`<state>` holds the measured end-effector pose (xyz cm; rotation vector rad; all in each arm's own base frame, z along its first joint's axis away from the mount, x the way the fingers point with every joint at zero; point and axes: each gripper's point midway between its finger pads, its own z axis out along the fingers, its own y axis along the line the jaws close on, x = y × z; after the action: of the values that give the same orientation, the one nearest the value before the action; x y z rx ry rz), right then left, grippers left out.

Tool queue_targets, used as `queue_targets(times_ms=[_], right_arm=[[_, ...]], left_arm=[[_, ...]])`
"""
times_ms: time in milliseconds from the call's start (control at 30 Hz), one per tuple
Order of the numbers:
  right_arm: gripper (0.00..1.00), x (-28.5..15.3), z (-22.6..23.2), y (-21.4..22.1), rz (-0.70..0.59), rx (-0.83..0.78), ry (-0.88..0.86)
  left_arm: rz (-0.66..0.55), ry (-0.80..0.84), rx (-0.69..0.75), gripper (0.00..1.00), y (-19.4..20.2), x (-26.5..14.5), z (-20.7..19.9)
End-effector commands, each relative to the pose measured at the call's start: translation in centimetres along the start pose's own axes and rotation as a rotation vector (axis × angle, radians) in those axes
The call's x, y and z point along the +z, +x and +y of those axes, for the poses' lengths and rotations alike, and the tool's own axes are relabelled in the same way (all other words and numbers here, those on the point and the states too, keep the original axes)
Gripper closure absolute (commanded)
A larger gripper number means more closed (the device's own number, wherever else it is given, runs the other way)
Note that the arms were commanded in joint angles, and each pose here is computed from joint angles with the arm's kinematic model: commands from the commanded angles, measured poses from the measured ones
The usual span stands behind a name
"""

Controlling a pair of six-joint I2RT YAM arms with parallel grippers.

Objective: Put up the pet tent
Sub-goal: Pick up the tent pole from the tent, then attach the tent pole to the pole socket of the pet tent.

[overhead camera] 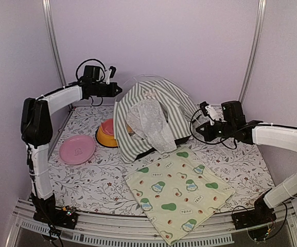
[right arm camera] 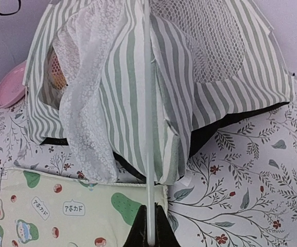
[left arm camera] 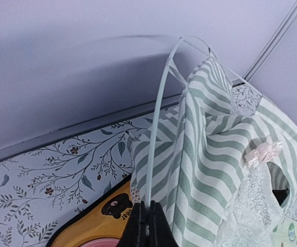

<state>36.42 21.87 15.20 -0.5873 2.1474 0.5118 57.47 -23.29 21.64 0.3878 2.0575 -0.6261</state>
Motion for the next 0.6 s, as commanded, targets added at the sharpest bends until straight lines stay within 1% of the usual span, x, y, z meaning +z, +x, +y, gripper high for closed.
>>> queue_targets(times_ms=[0, 100, 200, 267, 567], right_arm=[[1.0, -3.9, 3.0, -4.9, -0.226, -0.102, -0.069], [1.0, -5.6, 5.0, -6.2, -0.292, -0.152, -0.114], [1.0, -5.4, 5.7, -6.3, -0.265, -0.175, -0.125], [1.0, -5.3, 6.1, -6.2, -0.259, -0.185, -0.136], [1.0, -3.9, 7.4, -3.9, -0.183, -0.194, -0.169]], left_arm=[[-0.069, 0.016, 0.103, 1.0, -5.1, -4.1, -2.5], [-0.09, 0.035, 0.135, 1.0, -6.8, -5.7, -3.6], [-0.117, 0.059, 0.164, 1.0, -7.9, -7.2, -4.8], [-0.16, 0.054, 0.194, 1.0, -9.4, -9.3, -5.8], [-0.203, -0.097, 0.207, 1.0, -11.1, -11.6, -4.1]])
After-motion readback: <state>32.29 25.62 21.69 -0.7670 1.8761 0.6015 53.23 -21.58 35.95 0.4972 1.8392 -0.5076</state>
